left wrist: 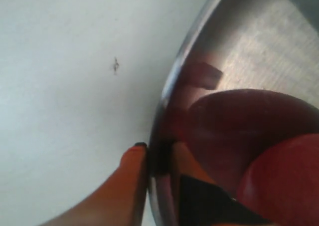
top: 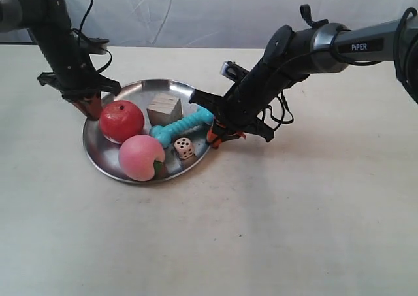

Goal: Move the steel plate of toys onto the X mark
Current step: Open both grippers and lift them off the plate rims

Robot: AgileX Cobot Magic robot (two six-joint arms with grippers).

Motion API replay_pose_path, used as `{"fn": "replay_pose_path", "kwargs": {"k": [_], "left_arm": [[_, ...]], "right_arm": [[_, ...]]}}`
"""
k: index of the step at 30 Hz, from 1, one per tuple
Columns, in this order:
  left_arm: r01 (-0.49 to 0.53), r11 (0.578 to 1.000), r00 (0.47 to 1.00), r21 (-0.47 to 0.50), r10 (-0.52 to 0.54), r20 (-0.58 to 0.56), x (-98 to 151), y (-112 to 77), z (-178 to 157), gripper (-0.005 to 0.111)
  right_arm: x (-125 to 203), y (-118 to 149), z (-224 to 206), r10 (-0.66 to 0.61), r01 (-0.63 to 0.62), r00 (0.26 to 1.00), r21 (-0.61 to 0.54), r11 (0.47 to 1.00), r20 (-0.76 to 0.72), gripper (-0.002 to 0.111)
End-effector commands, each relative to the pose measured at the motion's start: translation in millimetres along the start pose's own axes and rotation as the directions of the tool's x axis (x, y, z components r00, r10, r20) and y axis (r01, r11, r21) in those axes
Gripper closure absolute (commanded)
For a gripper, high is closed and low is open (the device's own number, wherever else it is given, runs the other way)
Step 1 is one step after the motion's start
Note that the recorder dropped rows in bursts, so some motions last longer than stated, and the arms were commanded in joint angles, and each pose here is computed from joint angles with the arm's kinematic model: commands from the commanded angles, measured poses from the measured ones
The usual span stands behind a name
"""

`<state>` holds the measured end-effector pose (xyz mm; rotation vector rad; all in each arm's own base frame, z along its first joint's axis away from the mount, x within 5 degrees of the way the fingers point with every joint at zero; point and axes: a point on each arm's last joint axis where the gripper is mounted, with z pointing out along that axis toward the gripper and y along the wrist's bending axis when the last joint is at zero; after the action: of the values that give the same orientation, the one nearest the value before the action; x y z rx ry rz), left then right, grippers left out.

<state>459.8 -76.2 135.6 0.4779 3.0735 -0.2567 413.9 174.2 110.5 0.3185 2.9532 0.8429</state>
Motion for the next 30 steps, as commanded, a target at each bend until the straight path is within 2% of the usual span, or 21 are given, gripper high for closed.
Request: {"fn": "replay_pose_path", "kwargs": {"k": [1, 3, 6, 10, 15, 20, 23, 25, 26, 29, 30], "left_arm": [[0.051, 0.993, 0.999, 0.11, -0.049, -0.022, -1.1, -28.5, -2.6, 0.066], [0.063, 0.992, 0.998, 0.107, -0.061, -0.022, -1.0, -28.4, -3.5, 0.053], [0.066, 0.993, 0.998, 0.102, -0.065, -0.013, -0.9, -28.8, -8.2, 0.048], [0.053, 0.997, 0.998, 0.062, -0.053, 0.012, 0.2, -27.9, -22.2, 0.048], [0.016, 0.997, 0.999, -0.07, -0.013, 0.042, 3.9, -20.4, -45.6, 0.048], [0.065, 0.97, 0.996, -0.232, -0.049, 0.073, 8.0, -9.2, -66.5, 0.048], [0.084, 0.956, 0.993, -0.283, -0.056, 0.108, 10.9, -6.9, -83.5, 0.049], [0.069, 0.955, 0.99, -0.29, -0.03, 0.136, 14.4, -6.7, -100.1, 0.057], [0.063, 0.954, 0.988, -0.294, -0.017, 0.155, 17.0, -6.3, -110.7, 0.065], [0.083, 0.956, 0.978, -0.281, -0.024, 0.208, 32.0, -4.0, -140.1, 0.096], [0.088, 0.959, 0.973, -0.269, -0.025, 0.229, 40.4, -4.0, -152.7, 0.107]], "right_arm": [[-1.7, 11.6, -2.8, -0.013, 0.014, 1.0, -0.042, 0.999, 0.028, 0.097], [-1.7, 10.3, -3.2, -0.018, 0.019, 1.0, -0.035, 0.999, 0.023, 0.083], [-0.7, 7.9, -3.2, -0.013, 0.014, 1.0, -0.009, 1.0, 0.012, 0.071], [-0.3, 4.5, -5.5, -0.036, 0.036, 0.999, 0.023, 0.999, -0.001, 0.07], [-4.1, 1.8, -20.6, -0.071, 0.07, 0.997, 0.051, 0.996, 0.018, 0.07], [-10.2, -8.3, -36.6, -0.091, 0.088, 0.996, 0.093, 0.992, 0.027, 0.07], [-12.9, -13.6, -49.8, -0.117, 0.112, 0.993, 0.129, 0.985, 0.033, 0.07], [-15.7, -15.5, -65.2, -0.169, 0.156, 0.984, 0.177, 0.972, 0.062, 0.074], [-16.6, -15.8, -73.1, -0.199, 0.18, 0.977, 0.205, 0.962, 0.075, 0.079], [-12.5, -8.0, -111.0, -0.33, 0.282, 0.938, 0.316, 0.906, 0.109, 0.109], [-8.8, -3.0, -126.2, -0.359, 0.3, 0.924, 0.334, 0.893, 0.129, 0.108]]}}
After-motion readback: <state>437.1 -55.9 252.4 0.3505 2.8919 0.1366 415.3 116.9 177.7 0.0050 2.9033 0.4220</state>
